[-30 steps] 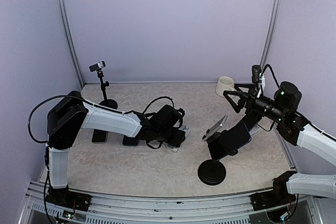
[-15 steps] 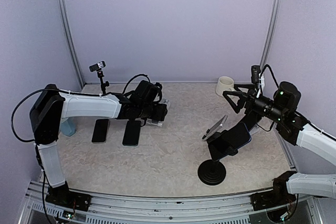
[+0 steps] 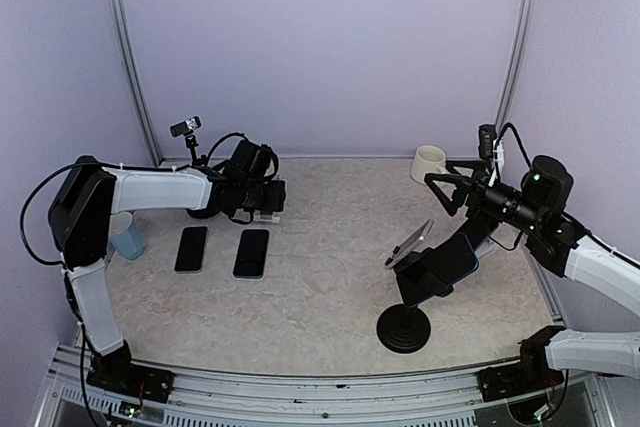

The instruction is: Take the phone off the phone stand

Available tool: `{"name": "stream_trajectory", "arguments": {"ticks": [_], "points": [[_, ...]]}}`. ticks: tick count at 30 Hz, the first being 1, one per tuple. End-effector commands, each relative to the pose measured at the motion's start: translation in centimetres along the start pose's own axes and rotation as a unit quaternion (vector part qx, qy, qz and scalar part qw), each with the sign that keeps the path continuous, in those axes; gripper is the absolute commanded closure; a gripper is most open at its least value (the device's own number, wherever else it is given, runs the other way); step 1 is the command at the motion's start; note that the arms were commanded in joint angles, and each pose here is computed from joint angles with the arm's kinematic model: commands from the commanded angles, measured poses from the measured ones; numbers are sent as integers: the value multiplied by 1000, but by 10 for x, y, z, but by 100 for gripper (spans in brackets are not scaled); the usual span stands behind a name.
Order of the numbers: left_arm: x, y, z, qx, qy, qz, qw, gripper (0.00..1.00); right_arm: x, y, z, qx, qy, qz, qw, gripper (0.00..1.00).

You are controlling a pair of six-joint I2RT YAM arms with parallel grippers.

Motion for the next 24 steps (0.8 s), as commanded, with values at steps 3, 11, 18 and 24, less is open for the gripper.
{"name": "stream_trajectory", "arguments": {"ticks": [3,11,18,24], "points": [[-14,20,19,-20,-19,-9,1000,59,-6,-2,-1,7,-7,-6,1000,3],[-17,42,44,-31,-16,-15,999,60,-4,-4,1,7,-4,-5,1000,3],[-17,54,63,-33,-9,-16,999,60,-4,-5,2,9,-4,-5,1000,3],[-14,56,76,-26,-5,-19,999,60,-2,-7,4,10,-1,-4,1000,3]]}}
Point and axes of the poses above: each gripper's point midway between its finger pads, its own z axis out along the fingers, its own y axis along the line the jaws close on, x = y × z, the point moved 4 cm from there along -z, back along the fingers, and after that the axes turned 6 degrees about z, right-handed, at the moved point
